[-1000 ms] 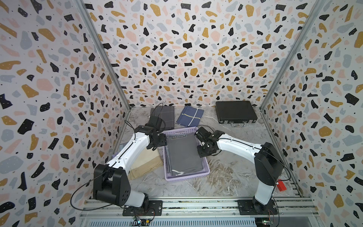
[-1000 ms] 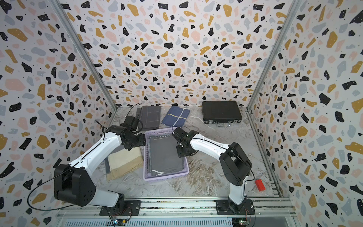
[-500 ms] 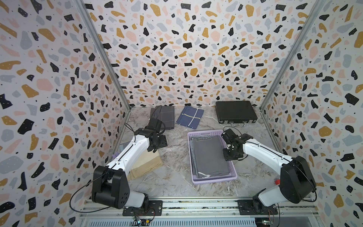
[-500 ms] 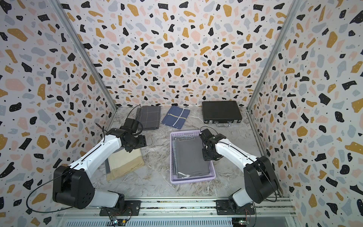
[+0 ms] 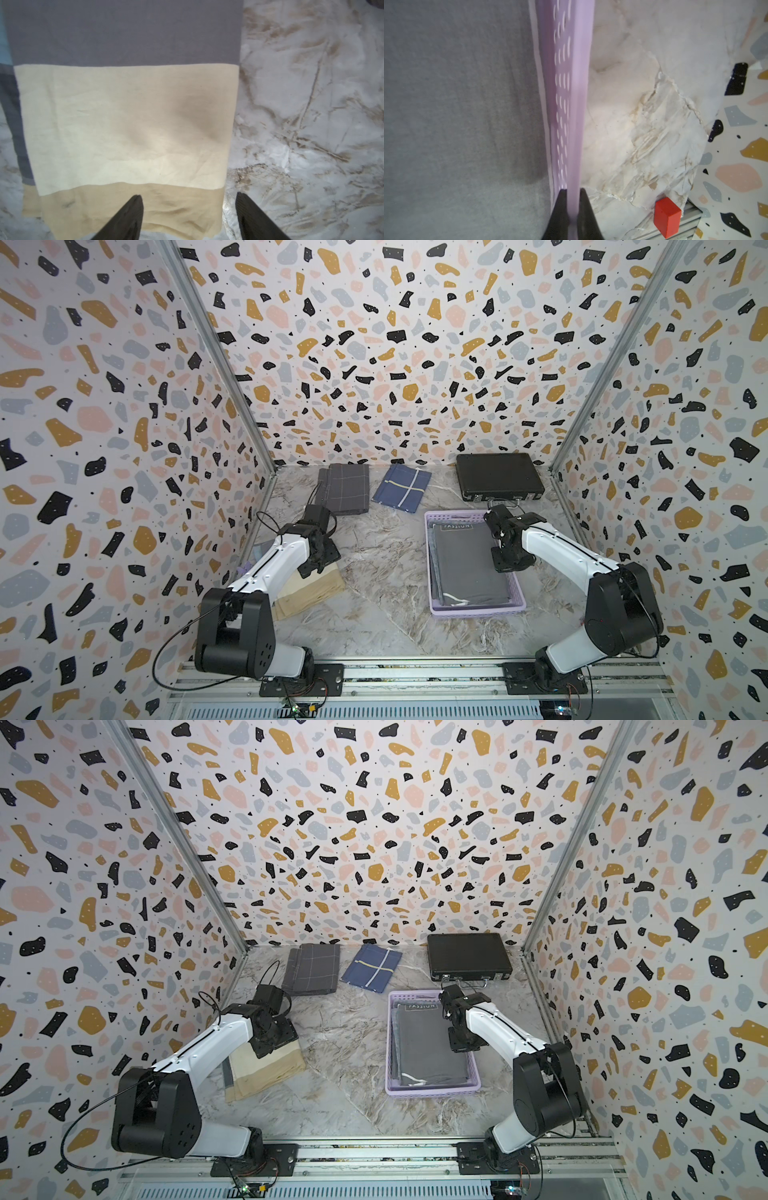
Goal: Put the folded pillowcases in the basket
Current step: Move the basket to the center of the board, then move the pillowcase to the center of the board.
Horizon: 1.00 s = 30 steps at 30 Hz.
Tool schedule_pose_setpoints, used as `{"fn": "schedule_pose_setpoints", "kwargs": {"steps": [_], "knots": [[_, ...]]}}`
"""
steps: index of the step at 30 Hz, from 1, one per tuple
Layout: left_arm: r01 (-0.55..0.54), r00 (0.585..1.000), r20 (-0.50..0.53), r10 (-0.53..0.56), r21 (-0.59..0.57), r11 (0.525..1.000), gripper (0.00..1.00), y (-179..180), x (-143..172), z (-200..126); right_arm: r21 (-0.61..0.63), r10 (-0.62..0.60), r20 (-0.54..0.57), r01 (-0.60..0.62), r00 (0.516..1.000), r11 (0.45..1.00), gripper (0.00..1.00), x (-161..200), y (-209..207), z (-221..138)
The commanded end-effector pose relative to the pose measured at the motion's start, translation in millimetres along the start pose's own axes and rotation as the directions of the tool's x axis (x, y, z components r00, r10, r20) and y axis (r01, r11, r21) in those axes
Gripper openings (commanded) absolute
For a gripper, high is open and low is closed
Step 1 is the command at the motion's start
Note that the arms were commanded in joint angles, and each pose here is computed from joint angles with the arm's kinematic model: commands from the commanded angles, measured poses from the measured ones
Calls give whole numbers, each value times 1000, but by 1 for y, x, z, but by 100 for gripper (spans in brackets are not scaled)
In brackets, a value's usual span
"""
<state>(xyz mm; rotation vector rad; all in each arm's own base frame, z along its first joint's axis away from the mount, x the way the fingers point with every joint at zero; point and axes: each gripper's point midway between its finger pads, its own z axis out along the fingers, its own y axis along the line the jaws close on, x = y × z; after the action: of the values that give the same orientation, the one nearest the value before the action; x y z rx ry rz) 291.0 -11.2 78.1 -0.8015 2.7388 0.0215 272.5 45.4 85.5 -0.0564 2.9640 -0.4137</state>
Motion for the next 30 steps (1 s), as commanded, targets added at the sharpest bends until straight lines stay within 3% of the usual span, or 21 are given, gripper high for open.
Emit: {"fn": "schedule_pose_setpoints", "kwargs": {"steps": [1,4,7,15,22,30], "knots": [[39,999,-16,-40,-20,999,74,2,1,7,59,8,-9,-7,1000,998,24,5,-15,-8],[54,997,-55,-55,-26,998,74,2,9,16,53,23,32,-25,999,998,38,2,-18,-16],[71,993,-89,-72,-20,997,74,1,18,24,14,42,85,-43,996,999,45,-3,-18,-30],[113,973,-207,-103,36,993,70,-10,53,46,-114,115,202,-93,973,989,47,-10,-14,-66],[39,959,-283,-17,69,997,70,-41,93,50,-239,160,279,-92,947,967,48,-17,-9,-104],[-84,944,-308,119,124,989,69,-84,160,50,-248,157,309,-80,938,965,48,-22,-11,-118]]}}
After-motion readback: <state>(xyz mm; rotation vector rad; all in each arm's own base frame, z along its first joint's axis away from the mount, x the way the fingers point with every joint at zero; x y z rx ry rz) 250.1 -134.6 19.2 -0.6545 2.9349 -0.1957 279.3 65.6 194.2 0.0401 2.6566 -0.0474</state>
